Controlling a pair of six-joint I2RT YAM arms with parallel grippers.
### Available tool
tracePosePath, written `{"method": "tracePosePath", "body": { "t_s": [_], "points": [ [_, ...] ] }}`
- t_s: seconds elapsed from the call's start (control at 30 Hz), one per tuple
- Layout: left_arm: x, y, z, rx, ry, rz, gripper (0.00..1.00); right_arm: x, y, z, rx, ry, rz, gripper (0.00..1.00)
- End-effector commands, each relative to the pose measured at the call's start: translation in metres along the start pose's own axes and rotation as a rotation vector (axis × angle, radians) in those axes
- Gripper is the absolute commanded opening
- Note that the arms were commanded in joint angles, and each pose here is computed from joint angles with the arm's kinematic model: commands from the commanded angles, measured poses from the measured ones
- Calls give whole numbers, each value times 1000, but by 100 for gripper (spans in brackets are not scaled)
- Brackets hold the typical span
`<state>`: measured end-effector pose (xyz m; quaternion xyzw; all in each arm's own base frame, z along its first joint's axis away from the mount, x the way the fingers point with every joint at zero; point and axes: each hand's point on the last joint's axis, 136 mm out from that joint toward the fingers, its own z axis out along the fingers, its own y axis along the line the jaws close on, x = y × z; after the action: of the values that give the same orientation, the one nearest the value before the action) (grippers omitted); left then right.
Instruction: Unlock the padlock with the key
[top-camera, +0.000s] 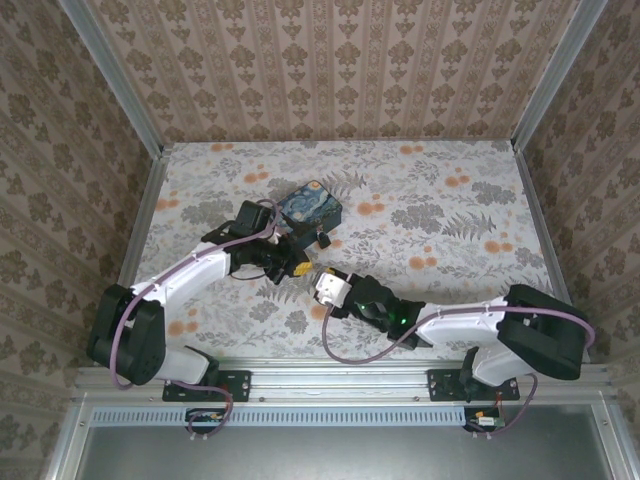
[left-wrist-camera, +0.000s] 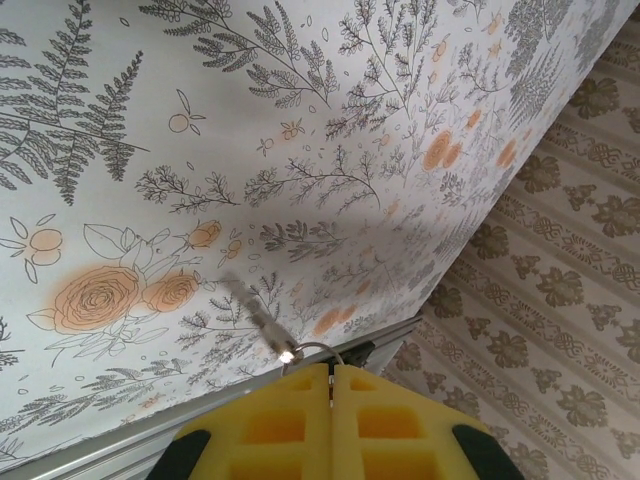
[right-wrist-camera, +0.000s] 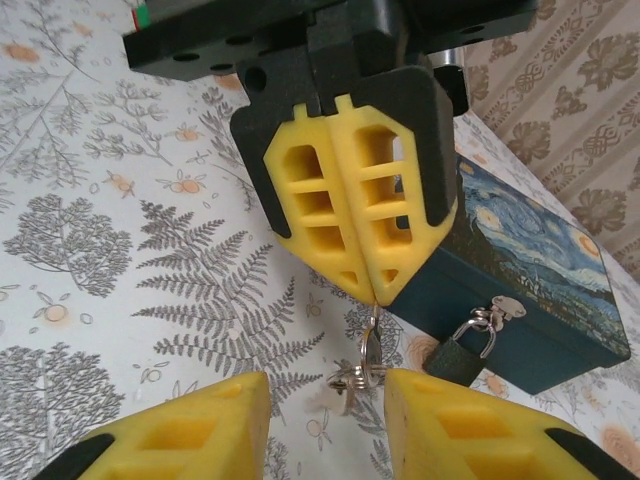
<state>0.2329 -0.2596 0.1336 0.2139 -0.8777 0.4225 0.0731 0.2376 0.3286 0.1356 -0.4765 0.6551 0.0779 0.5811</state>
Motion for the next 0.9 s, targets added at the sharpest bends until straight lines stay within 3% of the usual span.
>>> {"method": "tracePosePath", "body": {
  "t_s": [0.0, 0.4, 0.77, 0.87],
  "points": [
    [4, -5, -6, 30, 11, -13, 0, -21, -15, 7, 80, -58, -25, 35],
    [5, -7, -9, 52, 10, 5, 0, -13, -16, 16, 108, -29, -23, 23],
    [8, -9, -12, 71, 10, 6, 0, 1, -16, 19, 134, 9, -27, 21],
    [8, -12, -12, 79, 12, 12, 0, 2, -16, 20, 134, 8, -21, 15]
  ]
}}
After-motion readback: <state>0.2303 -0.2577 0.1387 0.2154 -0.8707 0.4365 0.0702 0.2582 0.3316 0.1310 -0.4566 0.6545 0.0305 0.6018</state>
